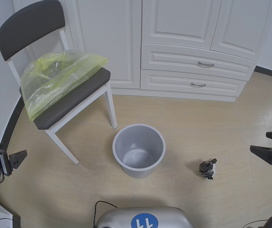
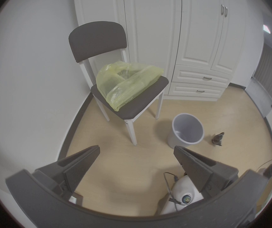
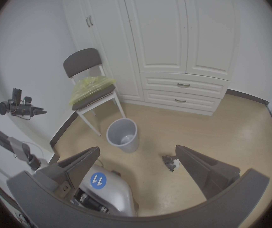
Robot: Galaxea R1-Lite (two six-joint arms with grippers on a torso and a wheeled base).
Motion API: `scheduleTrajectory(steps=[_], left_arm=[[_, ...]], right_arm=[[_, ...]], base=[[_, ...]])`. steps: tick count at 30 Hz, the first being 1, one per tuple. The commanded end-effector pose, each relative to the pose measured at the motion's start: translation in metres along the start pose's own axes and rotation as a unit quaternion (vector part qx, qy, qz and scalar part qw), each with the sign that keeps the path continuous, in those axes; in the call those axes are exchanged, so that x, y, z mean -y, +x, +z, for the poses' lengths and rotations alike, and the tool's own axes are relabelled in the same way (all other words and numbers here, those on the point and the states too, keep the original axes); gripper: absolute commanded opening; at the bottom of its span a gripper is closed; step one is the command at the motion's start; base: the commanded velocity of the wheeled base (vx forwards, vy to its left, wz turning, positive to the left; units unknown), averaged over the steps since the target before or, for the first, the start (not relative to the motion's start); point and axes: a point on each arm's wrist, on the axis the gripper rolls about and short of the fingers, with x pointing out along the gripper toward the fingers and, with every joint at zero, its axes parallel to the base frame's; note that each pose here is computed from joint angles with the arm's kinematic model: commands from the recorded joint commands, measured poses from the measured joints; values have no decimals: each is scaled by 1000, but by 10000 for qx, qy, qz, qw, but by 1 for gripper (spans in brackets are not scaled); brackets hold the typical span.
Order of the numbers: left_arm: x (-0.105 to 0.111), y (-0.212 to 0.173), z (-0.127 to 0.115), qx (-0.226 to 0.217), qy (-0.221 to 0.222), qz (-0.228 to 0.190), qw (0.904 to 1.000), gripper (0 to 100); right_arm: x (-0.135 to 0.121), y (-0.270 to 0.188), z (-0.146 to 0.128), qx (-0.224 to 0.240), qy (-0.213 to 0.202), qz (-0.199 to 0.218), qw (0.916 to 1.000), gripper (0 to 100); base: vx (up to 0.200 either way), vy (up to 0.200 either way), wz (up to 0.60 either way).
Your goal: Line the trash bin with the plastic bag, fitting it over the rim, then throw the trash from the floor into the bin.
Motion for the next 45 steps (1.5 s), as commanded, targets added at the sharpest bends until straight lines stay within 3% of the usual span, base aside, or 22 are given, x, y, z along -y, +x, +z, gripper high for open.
scheduleTrajectory(steps=[1,3,7,12,25,38,45], left_arm=[[5,26,9,-321,434,294,9981,100],[5,39,14,-275,564,556,9965,100],[6,57,19,-247,583,739,9953,100],[2,83,21,-389,934,924,9906,100],[-24,140,28,-238,1715,1548,9727,100],[-37,185,48,-7,1854,2008,9619,100],[-35,204,53,-35,1870,1981,9622,100]], right_arm=[[-10,17,-4,108,131,-90,9998,100],[-14,22,-10,279,65,-123,9995,100],[-21,19,-18,395,-132,79,9991,100],[-28,14,-27,400,-490,120,9979,100],[-28,11,-15,1014,-264,-5,9945,100],[-27,8,-13,1093,-242,-5,9937,100],[-26,3,-10,1217,-188,-21,9924,100]], base=[[0,0,0],[0,0,0],[0,0,0],[0,0,0],[0,0,0],[0,0,0],[0,0,0]])
